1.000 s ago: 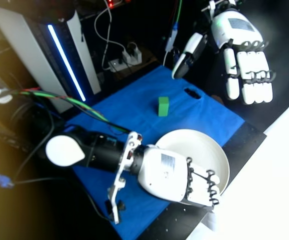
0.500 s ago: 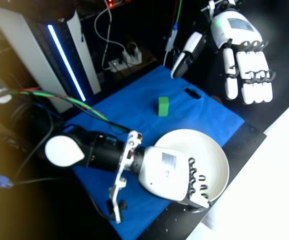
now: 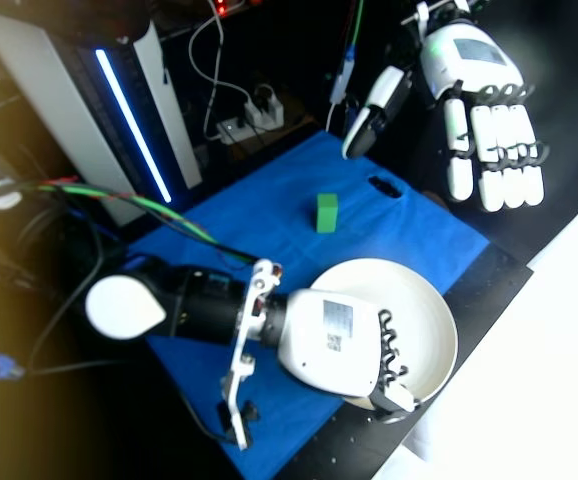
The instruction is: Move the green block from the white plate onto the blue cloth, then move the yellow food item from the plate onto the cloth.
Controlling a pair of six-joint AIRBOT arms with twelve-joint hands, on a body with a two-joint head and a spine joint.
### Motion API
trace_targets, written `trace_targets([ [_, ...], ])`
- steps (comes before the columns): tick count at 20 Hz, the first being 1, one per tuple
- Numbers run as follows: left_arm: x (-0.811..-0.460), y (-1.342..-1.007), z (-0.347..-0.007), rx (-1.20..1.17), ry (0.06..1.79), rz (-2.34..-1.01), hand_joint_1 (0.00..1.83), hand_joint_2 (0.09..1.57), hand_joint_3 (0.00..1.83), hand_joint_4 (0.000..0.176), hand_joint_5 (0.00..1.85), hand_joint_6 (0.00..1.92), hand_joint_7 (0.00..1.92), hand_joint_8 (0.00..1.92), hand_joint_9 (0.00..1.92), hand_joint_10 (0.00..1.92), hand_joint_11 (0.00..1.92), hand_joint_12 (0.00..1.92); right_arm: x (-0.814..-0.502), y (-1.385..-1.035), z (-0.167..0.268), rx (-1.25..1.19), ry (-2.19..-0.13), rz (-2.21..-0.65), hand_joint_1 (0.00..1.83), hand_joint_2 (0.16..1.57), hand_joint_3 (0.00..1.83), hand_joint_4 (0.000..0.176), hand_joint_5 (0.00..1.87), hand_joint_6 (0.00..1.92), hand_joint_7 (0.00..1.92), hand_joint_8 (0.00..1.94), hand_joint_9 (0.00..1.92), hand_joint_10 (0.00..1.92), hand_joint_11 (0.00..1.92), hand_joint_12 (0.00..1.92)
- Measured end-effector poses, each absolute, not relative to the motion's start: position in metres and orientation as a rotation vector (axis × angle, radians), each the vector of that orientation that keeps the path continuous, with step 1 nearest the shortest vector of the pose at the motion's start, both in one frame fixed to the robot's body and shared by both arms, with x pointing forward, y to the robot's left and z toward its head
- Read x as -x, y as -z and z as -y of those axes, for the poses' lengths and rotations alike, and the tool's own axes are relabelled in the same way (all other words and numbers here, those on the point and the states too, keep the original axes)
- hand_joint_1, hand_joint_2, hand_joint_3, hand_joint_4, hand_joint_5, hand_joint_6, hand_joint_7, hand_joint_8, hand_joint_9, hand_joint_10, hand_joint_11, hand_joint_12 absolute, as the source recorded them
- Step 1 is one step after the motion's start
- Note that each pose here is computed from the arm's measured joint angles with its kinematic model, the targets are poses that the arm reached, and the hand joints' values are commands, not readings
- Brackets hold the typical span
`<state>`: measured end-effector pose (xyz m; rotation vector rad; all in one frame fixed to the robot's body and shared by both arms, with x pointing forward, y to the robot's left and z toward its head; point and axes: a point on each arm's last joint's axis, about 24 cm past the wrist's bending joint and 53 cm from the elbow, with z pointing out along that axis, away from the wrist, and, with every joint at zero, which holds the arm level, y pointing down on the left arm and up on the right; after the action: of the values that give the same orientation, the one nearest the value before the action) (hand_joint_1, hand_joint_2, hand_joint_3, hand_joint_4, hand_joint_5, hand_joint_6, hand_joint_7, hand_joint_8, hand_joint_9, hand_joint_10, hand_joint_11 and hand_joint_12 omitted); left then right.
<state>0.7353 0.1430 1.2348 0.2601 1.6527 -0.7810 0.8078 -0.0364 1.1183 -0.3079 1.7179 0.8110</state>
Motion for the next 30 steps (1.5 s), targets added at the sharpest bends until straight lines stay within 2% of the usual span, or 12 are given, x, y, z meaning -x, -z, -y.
trace_targets([
  [1, -0.735, -1.23, -0.144, -0.262, 0.777, -1.662, 0.59, 0.68, 0.0, 0.127, 0.02, 0.0, 0.23, 0.0, 0.19, 0.01, 0.15, 0.05, -0.802, -1.127, 0.036, 0.324, -0.84, -1.693, 1.2, 1.05, 0.0, 0.0, 1.2, 0.56, 0.75, 1.11, 0.58, 1.38, 0.4, 1.9],
  [2, -0.735, -1.227, -0.145, -0.26, 0.768, -1.673, 0.61, 0.7, 0.0, 0.123, 0.04, 0.01, 0.23, 0.0, 0.19, 0.0, 0.15, 0.05, -0.797, -1.133, 0.035, 0.337, -0.866, -1.673, 1.19, 1.03, 0.0, 0.0, 1.19, 0.6, 0.72, 1.56, 0.64, 1.81, 0.62, 1.92],
  [4, -0.736, -1.227, -0.147, -0.245, 0.771, -1.677, 0.63, 0.68, 0.0, 0.12, 0.04, 0.01, 0.24, 0.01, 0.19, 0.0, 0.16, 0.05, -0.781, -1.147, 0.032, 0.369, -0.926, -1.635, 1.19, 1.05, 0.0, 0.0, 1.14, 0.69, 0.7, 1.12, 0.46, 1.6, 0.35, 1.92],
  [5, -0.736, -1.226, -0.147, -0.238, 0.778, -1.678, 0.64, 0.67, 0.0, 0.118, 0.05, 0.01, 0.26, 0.01, 0.21, 0.01, 0.16, 0.05, -0.773, -1.155, 0.031, 0.387, -0.957, -1.613, 1.25, 1.1, 0.0, 0.0, 1.14, 0.52, 0.87, 1.26, 0.58, 1.42, 0.38, 1.84],
  [6, -0.736, -1.222, -0.149, -0.229, 0.782, -1.688, 0.62, 0.66, 0.0, 0.108, 0.04, 0.01, 0.26, 0.01, 0.22, 0.01, 0.17, 0.05, -0.762, -1.165, 0.029, 0.407, -0.999, -1.582, 1.23, 1.08, 0.01, 0.0, 1.12, 0.7, 0.98, 1.03, 0.69, 0.88, 0.35, 1.48],
  [7, -0.736, -1.219, -0.15, -0.224, 0.782, -1.696, 0.61, 0.66, 0.0, 0.104, 0.03, 0.0, 0.25, 0.01, 0.21, 0.01, 0.17, 0.05, -0.755, -1.171, 0.028, 0.421, -1.023, -1.563, 1.24, 1.08, 0.0, 0.0, 1.14, 0.6, 1.0, 1.06, 0.78, 0.74, 0.39, 1.45],
  [8, -0.736, -1.216, -0.151, -0.219, 0.783, -1.705, 0.6, 0.67, 0.0, 0.103, 0.01, 0.0, 0.23, 0.0, 0.2, 0.0, 0.16, 0.04, -0.747, -1.177, 0.028, 0.435, -1.046, -1.546, 1.26, 1.08, 0.0, 0.0, 1.21, 0.42, 0.98, 1.15, 0.76, 1.13, 0.45, 1.7],
  [13, -0.737, -1.215, -0.154, -0.197, 0.788, -1.711, 0.61, 0.73, 0.02, 0.075, 0.0, 0.0, 0.21, 0.0, 0.19, 0.0, 0.17, 0.04, -0.711, -1.2, 0.038, 0.517, -1.108, -1.484, 1.28, 1.07, 0.0, 0.0, 1.3, 0.13, 1.02, 1.18, 0.82, 1.36, 0.58, 1.81],
  [14, -0.737, -1.214, -0.154, -0.194, 0.796, -1.712, 0.59, 0.73, 0.01, 0.069, 0.0, 0.0, 0.21, 0.0, 0.19, 0.0, 0.19, 0.05, -0.704, -1.202, 0.041, 0.539, -1.107, -1.482, 1.22, 1.02, 0.0, 0.0, 1.26, 0.41, 1.01, 1.09, 0.84, 1.42, 0.6, 1.88],
  [18, -0.735, -1.207, -0.156, -0.168, 0.814, -1.725, 0.59, 0.74, 0.01, 0.104, 0.0, 0.0, 0.19, 0.0, 0.18, 0.0, 0.16, 0.04, -0.668, -1.201, 0.036, 0.663, -1.123, -1.474, 1.28, 1.06, 0.0, 0.0, 1.17, 0.42, 1.1, 1.03, 0.88, 1.14, 0.47, 1.69],
  [22, -0.735, -1.203, -0.162, -0.156, 0.811, -1.735, 0.58, 0.74, 0.01, 0.106, 0.0, 0.0, 0.19, 0.0, 0.17, 0.0, 0.15, 0.03, -0.631, -1.177, 0.029, 0.748, -1.181, -1.505, 1.25, 1.05, 0.0, 0.0, 1.05, 0.79, 1.2, 0.7, 1.11, 0.46, 0.63, 1.24],
  [30, -0.733, -1.205, -0.161, -0.16, 0.826, -1.724, 0.59, 0.72, 0.0, 0.102, 0.0, 0.0, 0.2, 0.0, 0.19, 0.0, 0.14, 0.02, -0.625, -1.147, 0.024, 0.788, -1.166, -1.564, 1.28, 1.01, 0.0, 0.0, 1.14, 0.58, 1.34, 0.49, 1.35, 0.47, 1.01, 1.4],
])
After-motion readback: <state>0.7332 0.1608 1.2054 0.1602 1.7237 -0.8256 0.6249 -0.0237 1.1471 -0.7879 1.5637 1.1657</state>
